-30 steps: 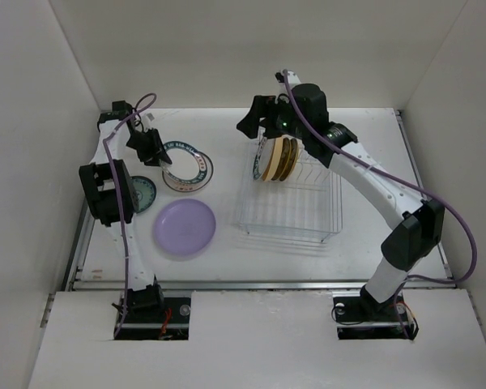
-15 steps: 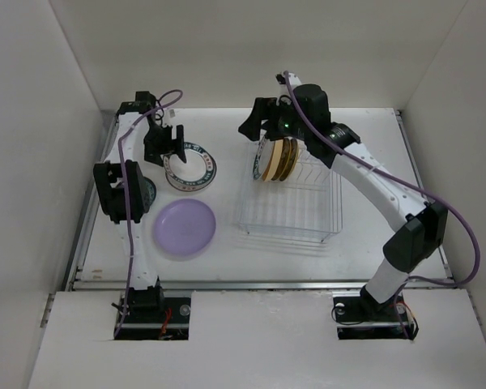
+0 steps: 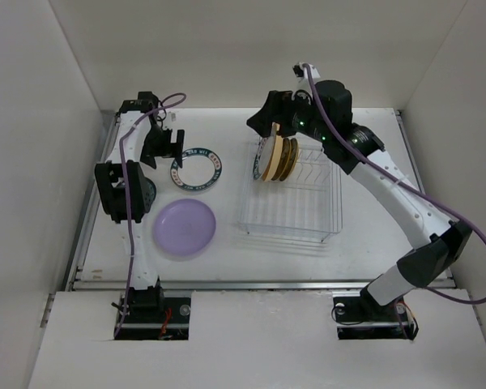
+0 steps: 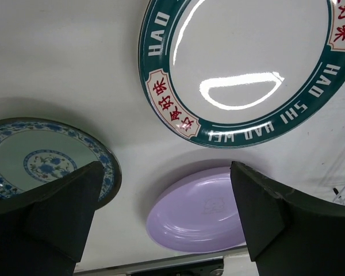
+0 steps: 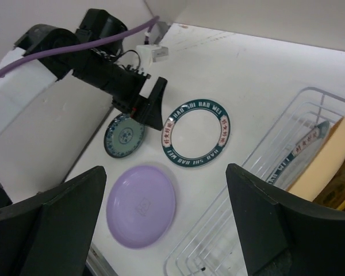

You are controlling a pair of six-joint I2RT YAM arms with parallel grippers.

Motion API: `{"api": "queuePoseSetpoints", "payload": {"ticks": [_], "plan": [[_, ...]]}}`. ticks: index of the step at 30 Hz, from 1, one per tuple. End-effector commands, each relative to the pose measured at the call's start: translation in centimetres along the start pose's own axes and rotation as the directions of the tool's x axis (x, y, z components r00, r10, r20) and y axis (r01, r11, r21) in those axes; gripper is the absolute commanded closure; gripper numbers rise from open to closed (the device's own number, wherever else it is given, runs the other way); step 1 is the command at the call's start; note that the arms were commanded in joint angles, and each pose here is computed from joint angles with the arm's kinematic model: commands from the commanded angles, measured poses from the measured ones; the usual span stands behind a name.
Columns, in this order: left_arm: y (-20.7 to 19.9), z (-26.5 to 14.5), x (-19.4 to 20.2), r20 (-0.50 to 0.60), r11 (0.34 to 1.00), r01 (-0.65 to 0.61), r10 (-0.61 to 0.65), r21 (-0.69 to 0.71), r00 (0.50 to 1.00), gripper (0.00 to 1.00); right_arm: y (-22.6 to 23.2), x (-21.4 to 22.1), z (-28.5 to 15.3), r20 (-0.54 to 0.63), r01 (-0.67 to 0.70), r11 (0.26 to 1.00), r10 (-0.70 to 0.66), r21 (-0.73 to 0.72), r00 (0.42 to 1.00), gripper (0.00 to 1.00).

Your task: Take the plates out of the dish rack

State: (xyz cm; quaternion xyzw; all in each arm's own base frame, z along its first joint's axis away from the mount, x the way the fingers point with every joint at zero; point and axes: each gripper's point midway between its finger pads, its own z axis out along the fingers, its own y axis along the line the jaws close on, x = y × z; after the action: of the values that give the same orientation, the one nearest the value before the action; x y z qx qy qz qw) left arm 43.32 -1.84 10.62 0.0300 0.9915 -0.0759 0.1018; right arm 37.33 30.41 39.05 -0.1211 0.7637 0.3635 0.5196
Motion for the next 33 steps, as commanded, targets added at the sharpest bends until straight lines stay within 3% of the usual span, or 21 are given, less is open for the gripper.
{"api": "queuePoseSetpoints", "payload": {"ticks": [1,4,9,10,12,14,17,23,25,33], "plan": [[0.0,-3.6,-0.7,0.062,0.999,-0.029,0.031,-0.033,0.998,0.1,-1.8,-1.3,-1.2,0.038,0.01,0.992,-0.015,0.129,0.999,0.09],[-0.2,-6.8,-0.5,0.134,0.997,-0.046,0.053,-0.054,0.99,0.1,-4.5,-1.1,-2.6,0.021,-0.051,0.954,0.047,0.296,0.999,0.09],[1.5,-12.4,0.3,0.305,0.993,-0.026,0.061,-0.117,0.95,0.08,-8.7,0.1,-8.2,0.104,-0.156,0.834,0.119,0.529,0.987,0.09],[1.9,-13.8,1.0,0.343,0.991,-0.012,0.058,-0.136,0.938,0.07,-9.5,0.5,-8.8,0.121,-0.178,0.812,0.133,0.556,0.984,0.14],[1.9,-14.6,2.1,0.356,0.988,-0.016,0.071,-0.154,0.932,0.06,-12.1,1.9,-9.3,0.109,-0.181,0.759,0.145,0.626,0.983,0.18],[1.1,-15.1,3.9,0.356,0.991,-0.025,0.071,-0.132,0.932,0.06,-14.5,4.7,-8.7,0.025,-0.151,0.704,0.186,0.694,0.982,0.21],[-0.2,-16.2,6.1,0.342,0.991,-0.093,0.119,-0.091,0.932,0.06,-16.3,6.8,-6.4,-0.057,-0.117,0.687,0.225,0.717,0.973,0.26],[-0.3,-16.5,10.4,0.328,0.983,-0.137,0.169,-0.12,0.929,0.05,-21.3,8.8,-3.6,-0.085,-0.105,0.617,0.271,0.78,0.959,0.33],[-0.3,-15.7,11.6,0.31,0.984,-0.136,0.165,-0.115,0.936,0.05,-22.0,9.4,-2.7,-0.1,-0.106,0.616,0.291,0.781,0.952,0.4],[-0.5,-12.7,13.7,0.236,0.989,-0.126,0.139,-0.071,0.962,0.05,-23.1,10.8,1.0,-0.135,-0.093,0.663,0.285,0.743,0.949,0.46]]}}
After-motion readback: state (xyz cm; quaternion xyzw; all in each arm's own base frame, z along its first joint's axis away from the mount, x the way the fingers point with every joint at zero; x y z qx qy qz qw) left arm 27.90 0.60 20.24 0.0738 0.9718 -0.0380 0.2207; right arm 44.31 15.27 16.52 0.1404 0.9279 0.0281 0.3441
